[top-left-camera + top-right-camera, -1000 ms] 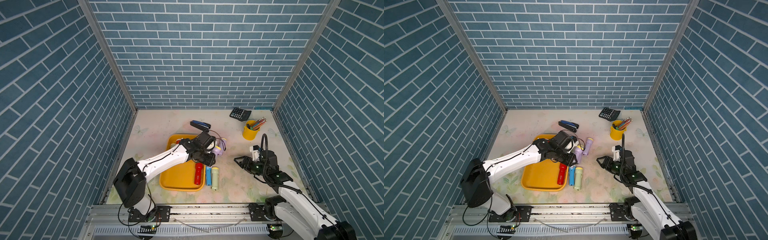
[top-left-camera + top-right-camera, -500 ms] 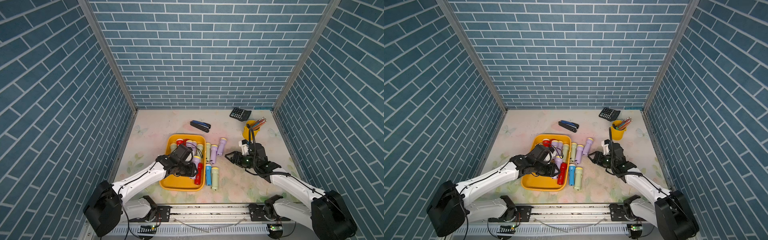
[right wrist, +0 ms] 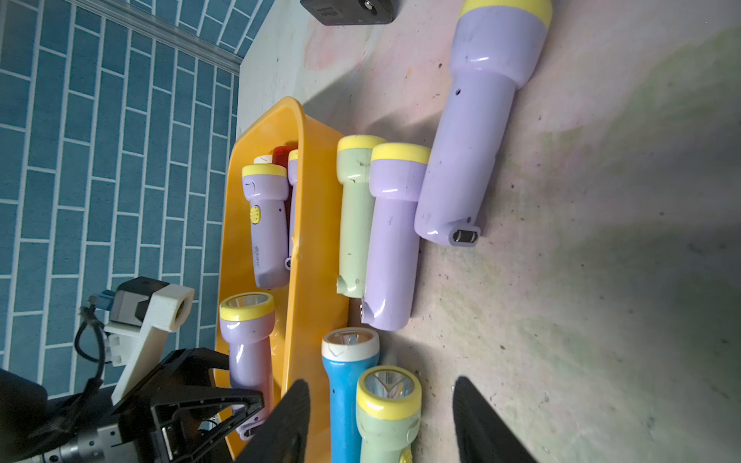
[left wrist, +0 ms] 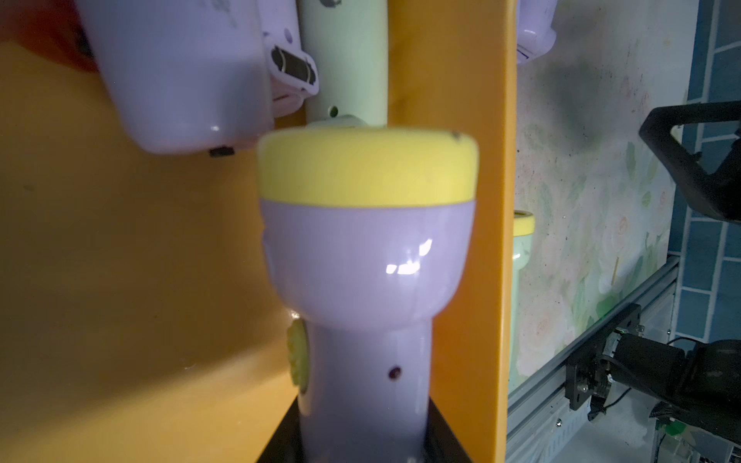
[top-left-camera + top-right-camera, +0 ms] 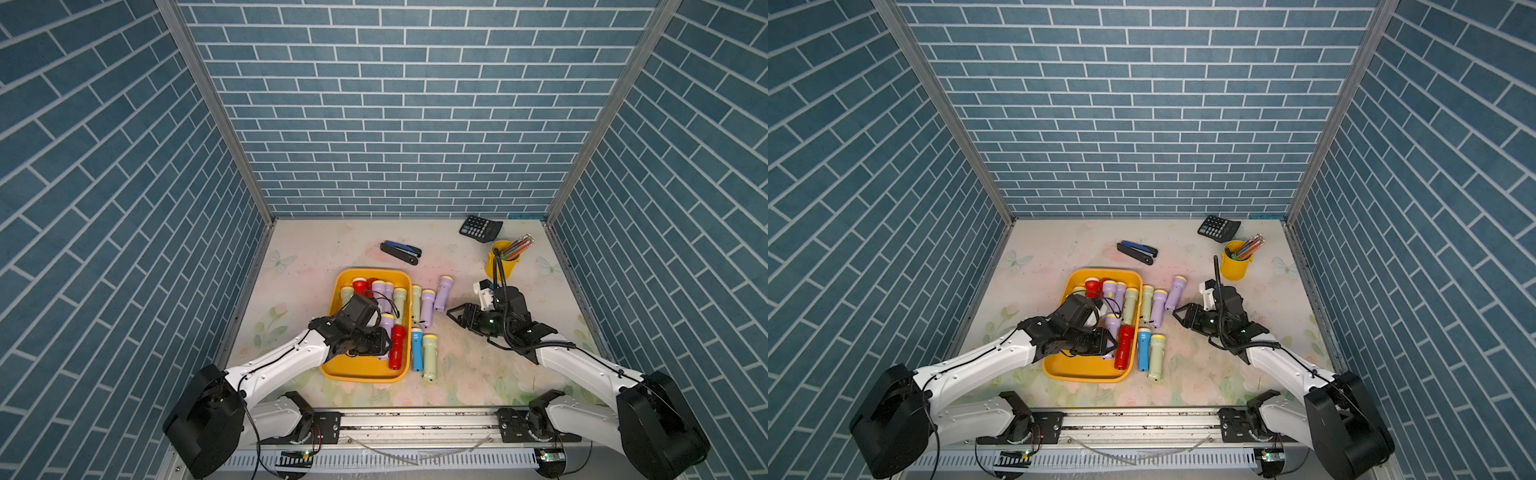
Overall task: Put the flashlights into the storage boxes
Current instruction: Place the flashlight at the storage box.
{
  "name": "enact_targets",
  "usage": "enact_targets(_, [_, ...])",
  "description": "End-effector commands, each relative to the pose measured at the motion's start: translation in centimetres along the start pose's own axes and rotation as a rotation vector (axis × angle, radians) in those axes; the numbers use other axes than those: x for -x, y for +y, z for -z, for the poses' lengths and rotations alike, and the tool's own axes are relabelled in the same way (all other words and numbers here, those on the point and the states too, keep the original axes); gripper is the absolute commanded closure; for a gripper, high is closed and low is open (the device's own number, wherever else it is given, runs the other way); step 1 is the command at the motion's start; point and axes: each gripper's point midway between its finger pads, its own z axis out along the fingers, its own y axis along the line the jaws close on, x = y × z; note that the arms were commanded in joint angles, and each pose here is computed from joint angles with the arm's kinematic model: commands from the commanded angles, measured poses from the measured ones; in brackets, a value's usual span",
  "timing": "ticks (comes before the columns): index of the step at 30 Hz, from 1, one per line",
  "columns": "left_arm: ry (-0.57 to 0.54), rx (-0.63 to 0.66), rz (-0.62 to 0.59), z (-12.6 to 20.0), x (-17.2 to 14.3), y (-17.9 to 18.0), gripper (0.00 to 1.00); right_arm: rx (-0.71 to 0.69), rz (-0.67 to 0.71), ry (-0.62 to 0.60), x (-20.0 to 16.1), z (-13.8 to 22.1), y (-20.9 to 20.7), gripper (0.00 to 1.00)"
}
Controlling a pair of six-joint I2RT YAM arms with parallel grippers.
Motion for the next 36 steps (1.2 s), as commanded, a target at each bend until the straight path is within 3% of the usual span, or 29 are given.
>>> enact_targets(1, [-0.019, 0.007, 0.006, -0.3, 0.4, 0.5, 0.68, 0.030, 0.007, -0.041, 1.5, 0.0, 1.6, 0.42])
enact_targets(36, [0.029, 0.053, 0.058, -1.8, -1.1, 2.4, 0.62, 0.025, -0.003, -0.039, 0.8, 0.1, 1.0, 0.42])
